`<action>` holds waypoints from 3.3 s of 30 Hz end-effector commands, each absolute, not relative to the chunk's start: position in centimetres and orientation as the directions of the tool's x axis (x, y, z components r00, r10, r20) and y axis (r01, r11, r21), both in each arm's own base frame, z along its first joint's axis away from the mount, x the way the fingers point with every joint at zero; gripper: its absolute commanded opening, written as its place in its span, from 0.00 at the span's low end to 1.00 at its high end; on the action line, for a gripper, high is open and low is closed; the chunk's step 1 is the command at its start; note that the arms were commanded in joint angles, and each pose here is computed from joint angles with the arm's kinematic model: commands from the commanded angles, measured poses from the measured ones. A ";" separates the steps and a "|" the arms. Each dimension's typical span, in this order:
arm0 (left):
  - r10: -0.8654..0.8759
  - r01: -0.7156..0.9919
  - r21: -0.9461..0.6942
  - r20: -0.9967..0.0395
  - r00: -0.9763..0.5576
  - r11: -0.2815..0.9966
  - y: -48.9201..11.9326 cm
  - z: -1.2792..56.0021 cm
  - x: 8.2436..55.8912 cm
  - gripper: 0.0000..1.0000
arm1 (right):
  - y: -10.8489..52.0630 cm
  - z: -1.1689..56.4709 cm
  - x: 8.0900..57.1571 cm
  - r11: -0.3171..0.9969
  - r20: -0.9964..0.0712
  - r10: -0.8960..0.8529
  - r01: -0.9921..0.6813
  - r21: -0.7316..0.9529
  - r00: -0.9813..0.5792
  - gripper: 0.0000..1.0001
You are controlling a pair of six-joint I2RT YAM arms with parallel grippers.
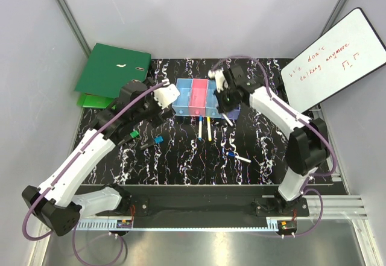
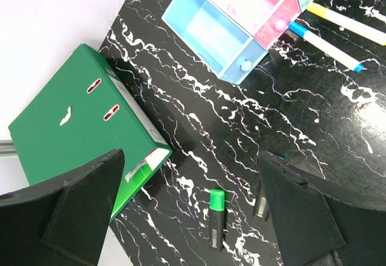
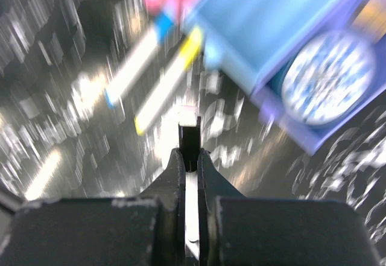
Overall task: Sort the stationery into containers
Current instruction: Pick up the pen from the center of the board, then place the pen in the storage box, then pick up the pen from the center of the board.
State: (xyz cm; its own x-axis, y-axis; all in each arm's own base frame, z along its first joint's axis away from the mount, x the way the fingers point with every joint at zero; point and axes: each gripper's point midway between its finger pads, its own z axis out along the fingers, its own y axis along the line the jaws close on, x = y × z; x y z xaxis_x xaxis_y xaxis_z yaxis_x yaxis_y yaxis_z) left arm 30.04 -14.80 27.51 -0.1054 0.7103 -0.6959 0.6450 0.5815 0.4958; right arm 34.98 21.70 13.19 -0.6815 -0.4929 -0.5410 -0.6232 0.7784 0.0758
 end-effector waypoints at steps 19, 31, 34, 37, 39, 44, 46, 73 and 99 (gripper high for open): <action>0.682 0.608 0.494 -0.723 -0.110 0.622 -13.4 27.3 30.3 0.99 | 31.7 14.5 52.9 0.901 -0.694 -0.108 -0.365 0.235 -0.712 0.00; 0.681 0.611 0.489 -0.723 -0.117 0.623 -13.3 27.4 31.0 0.99 | 33.1 11.3 53.1 0.880 -0.664 -0.130 -0.395 0.265 -0.737 0.25; 0.677 0.612 0.484 -0.726 -0.119 0.626 -13.3 27.4 31.1 0.99 | 33.3 11.8 52.7 0.867 -0.665 -0.140 -0.415 0.275 -0.733 0.32; 0.672 0.612 0.481 -0.731 -0.115 0.628 -13.5 27.8 31.2 0.99 | 33.3 12.5 52.6 0.862 -0.674 -0.150 -0.429 0.269 -0.724 0.40; 0.671 0.613 0.480 -0.733 -0.113 0.627 -13.6 27.8 31.3 0.99 | 33.1 13.1 52.5 0.859 -0.683 -0.155 -0.439 0.263 -0.714 0.43; 0.672 0.604 0.490 -0.733 -0.104 0.628 -13.4 28.3 31.2 0.99 | 32.5 16.8 52.3 0.854 -0.734 -0.173 -0.472 0.221 -0.657 0.41; 0.667 0.601 0.490 -0.738 -0.098 0.631 -13.3 28.7 31.1 0.99 | 31.9 20.0 51.4 0.843 -0.765 -0.181 -0.498 0.202 -0.618 0.40; 0.658 0.608 0.472 -0.745 -0.112 0.638 -13.8 29.0 31.5 0.99 | 18.8 7.2 26.0 0.354 -0.305 -0.898 -0.932 -0.076 -0.316 0.40; 0.659 0.614 0.467 -0.743 -0.118 0.636 -14.1 29.0 32.0 0.99 | 19.8 2.5 22.7 0.289 -0.260 -0.927 -0.957 -0.039 -0.269 0.43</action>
